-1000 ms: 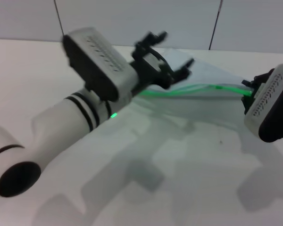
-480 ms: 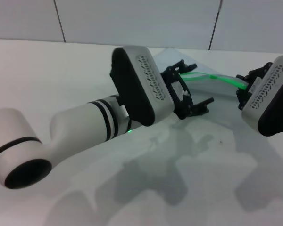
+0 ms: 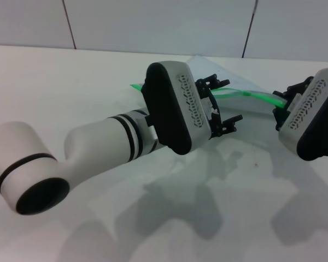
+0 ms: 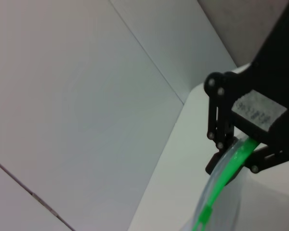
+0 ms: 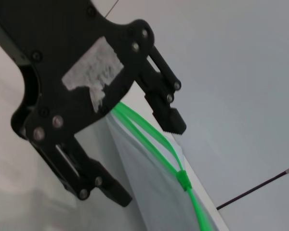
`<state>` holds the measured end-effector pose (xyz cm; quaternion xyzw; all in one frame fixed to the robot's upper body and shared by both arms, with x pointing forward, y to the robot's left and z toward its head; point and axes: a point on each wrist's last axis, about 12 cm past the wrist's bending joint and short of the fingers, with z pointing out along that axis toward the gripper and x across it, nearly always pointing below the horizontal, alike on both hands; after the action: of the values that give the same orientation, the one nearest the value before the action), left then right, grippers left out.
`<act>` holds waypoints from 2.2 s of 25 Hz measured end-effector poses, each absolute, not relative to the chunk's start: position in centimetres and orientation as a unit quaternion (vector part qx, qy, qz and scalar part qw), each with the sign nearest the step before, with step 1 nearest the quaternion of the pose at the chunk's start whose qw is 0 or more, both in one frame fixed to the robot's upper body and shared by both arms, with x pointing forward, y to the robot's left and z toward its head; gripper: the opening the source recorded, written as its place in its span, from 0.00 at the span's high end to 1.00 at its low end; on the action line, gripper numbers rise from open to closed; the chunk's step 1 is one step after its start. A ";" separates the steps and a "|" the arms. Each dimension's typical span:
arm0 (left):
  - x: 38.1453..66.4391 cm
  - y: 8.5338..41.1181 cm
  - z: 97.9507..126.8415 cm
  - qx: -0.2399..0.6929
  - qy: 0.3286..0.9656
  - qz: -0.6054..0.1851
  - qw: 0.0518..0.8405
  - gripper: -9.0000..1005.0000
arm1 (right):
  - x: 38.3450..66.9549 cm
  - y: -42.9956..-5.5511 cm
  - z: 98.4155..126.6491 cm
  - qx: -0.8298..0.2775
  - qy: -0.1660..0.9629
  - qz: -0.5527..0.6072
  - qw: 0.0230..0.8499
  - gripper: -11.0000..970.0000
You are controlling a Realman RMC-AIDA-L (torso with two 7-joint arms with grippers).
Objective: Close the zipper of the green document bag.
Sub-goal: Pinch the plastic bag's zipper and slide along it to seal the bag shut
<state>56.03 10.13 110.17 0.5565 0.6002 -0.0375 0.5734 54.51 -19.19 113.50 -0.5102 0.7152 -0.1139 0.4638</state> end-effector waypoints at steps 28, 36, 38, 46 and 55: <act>55.9 8.0 109.2 0.593 0.566 0.016 0.573 0.30 | 54.6 -18.2 113.3 -0.520 0.710 -0.099 0.464 0.94; 55.4 8.3 109.5 0.577 0.564 0.016 0.591 0.39 | 54.6 -18.3 113.2 -0.520 0.712 -0.100 0.461 0.94; 55.3 8.5 109.6 0.576 0.560 0.020 0.595 0.40 | 54.6 -18.3 113.1 -0.521 0.712 -0.100 0.461 0.94; 55.4 8.8 109.3 0.571 0.560 0.025 0.600 0.46 | 54.5 -17.9 113.3 -0.525 0.707 -0.099 0.463 0.94; 55.5 8.6 109.0 0.576 0.559 0.025 0.595 0.46 | 54.5 -17.6 113.4 -0.528 0.704 -0.095 0.465 0.94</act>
<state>55.54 8.65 109.04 0.5764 0.5594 0.0252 0.5952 54.47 -17.55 113.37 -0.5284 0.7041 -0.0953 0.4647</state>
